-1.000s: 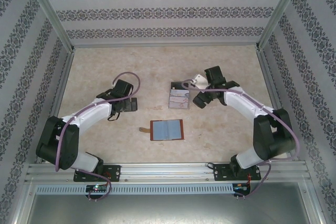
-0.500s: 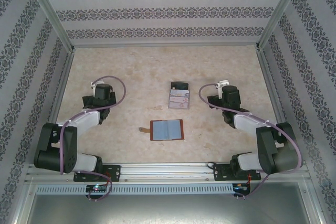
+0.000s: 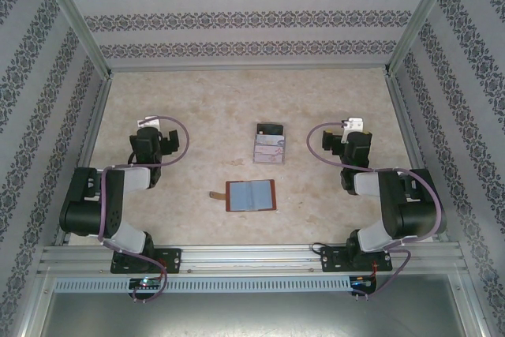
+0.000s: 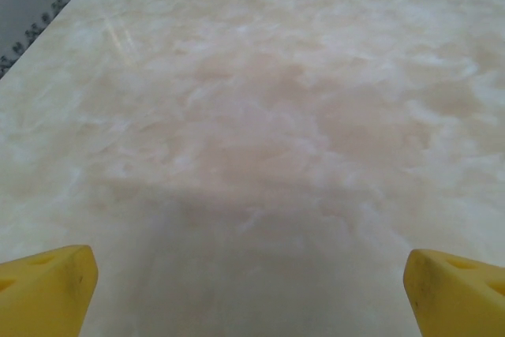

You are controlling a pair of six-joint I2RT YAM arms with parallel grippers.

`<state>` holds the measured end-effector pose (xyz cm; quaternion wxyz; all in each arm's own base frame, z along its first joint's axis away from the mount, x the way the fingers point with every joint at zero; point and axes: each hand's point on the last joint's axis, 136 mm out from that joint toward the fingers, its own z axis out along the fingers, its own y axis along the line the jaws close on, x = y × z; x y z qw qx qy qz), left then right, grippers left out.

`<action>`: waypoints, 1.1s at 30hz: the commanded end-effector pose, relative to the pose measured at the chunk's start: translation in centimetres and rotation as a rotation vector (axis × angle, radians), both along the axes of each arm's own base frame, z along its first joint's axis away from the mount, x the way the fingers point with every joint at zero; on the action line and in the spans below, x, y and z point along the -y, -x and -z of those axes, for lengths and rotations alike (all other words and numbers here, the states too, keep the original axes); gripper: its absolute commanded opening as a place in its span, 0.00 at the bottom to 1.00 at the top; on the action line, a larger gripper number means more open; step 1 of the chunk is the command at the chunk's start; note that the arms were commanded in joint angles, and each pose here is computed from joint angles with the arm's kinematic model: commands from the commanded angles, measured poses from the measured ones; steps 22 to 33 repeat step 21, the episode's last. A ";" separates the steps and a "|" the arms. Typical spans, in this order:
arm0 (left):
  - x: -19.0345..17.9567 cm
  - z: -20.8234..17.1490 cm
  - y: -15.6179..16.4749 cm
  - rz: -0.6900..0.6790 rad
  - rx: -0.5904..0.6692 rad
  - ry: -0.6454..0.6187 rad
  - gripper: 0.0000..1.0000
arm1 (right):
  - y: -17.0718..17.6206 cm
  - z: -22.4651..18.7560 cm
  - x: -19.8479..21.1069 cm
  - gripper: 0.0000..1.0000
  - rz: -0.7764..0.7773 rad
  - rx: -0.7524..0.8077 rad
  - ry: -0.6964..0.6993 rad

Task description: Take the credit cards out of the card holder

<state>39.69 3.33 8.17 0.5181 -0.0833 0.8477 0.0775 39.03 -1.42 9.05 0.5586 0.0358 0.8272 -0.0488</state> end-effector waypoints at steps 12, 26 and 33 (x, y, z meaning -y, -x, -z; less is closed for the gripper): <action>0.2 -0.7 0.3 0.030 0.137 -0.020 1.00 | -0.5 -1.6 -0.6 0.98 -0.022 0.073 -0.033; 0.5 -0.9 0.5 0.054 0.161 -0.019 1.00 | -0.7 -1.5 -1.7 0.98 -0.107 0.064 -0.050; 0.5 -0.9 0.5 0.054 0.161 -0.019 1.00 | -0.7 -1.5 -1.7 0.98 -0.107 0.064 -0.050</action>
